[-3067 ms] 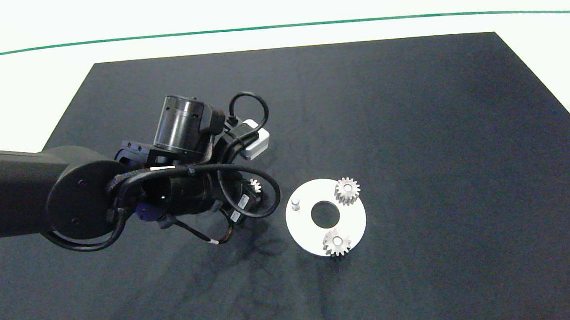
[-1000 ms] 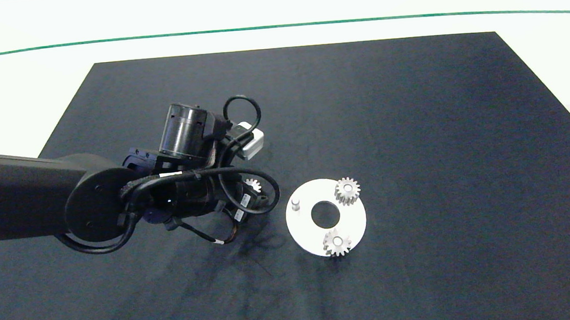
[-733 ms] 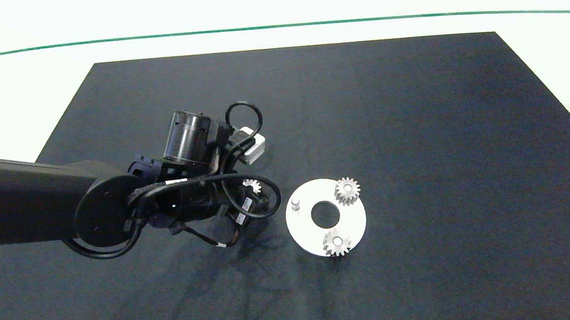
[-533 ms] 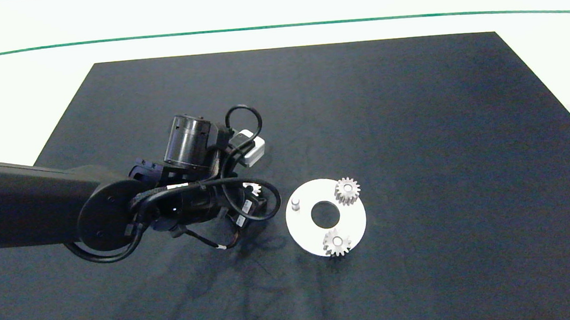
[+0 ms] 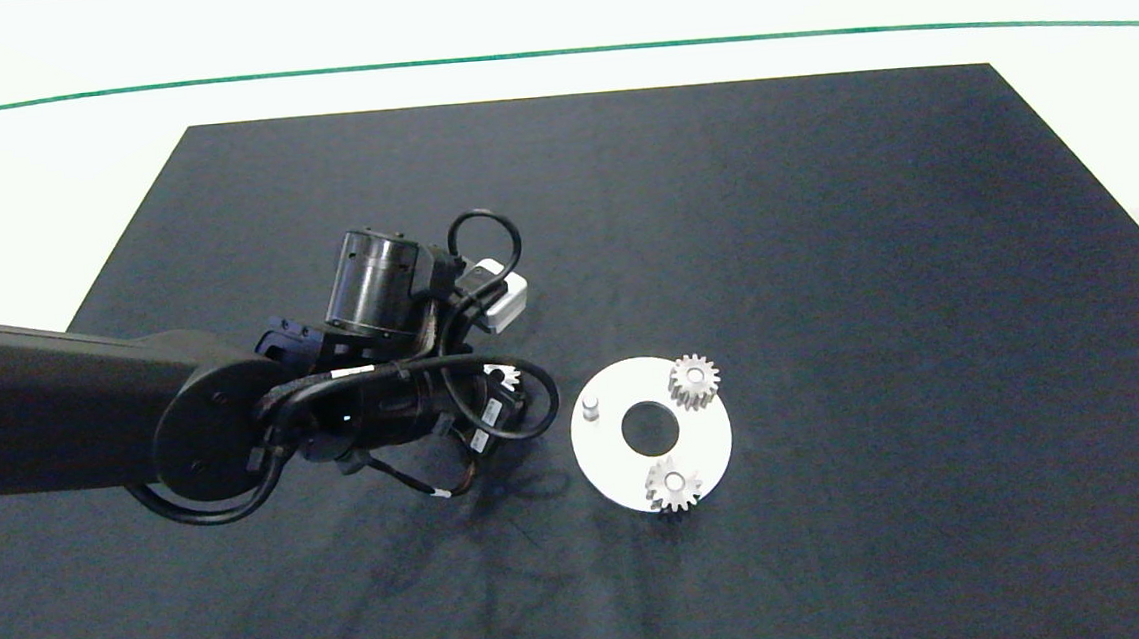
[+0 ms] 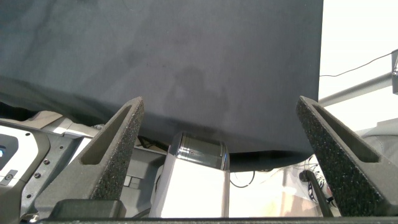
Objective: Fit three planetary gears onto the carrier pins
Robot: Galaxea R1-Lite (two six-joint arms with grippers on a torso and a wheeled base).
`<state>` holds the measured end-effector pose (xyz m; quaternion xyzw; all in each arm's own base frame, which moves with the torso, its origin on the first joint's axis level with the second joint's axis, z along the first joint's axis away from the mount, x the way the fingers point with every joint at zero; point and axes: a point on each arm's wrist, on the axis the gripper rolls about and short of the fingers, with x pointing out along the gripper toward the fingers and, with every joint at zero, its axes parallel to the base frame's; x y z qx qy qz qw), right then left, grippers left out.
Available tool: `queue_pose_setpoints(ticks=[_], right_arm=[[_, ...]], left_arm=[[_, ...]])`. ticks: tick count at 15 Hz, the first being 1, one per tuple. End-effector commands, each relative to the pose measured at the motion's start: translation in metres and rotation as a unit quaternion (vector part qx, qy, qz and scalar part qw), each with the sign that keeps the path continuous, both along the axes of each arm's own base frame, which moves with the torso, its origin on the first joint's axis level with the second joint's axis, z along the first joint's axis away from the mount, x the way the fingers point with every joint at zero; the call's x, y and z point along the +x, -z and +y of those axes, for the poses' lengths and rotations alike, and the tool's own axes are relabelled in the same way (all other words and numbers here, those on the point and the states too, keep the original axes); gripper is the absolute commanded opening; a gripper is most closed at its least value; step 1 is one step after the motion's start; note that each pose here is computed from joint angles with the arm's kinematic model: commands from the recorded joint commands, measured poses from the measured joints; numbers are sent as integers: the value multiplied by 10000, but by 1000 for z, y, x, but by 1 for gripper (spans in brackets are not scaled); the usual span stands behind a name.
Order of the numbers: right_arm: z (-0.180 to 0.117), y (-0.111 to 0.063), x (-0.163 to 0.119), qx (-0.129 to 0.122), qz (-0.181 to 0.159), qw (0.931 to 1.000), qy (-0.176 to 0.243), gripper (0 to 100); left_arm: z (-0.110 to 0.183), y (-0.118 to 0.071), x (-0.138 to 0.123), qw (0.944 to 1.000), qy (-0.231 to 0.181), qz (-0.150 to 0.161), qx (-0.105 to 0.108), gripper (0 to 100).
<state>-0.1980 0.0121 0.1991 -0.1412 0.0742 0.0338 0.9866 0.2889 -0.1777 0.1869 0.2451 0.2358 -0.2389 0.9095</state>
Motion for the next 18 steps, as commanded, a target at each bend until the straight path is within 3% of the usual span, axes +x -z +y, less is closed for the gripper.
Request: queue_pose_setpoints(ticks=[1,18], right_arm=[[0,0,0,-7,42,10000,2,100],[0,1,0,-6,34,10000,-6,100]], left_arm=[[0,-1,0,10000,12,-21,10,36],[-1,-3,-2,10000,31,-25,0,1]])
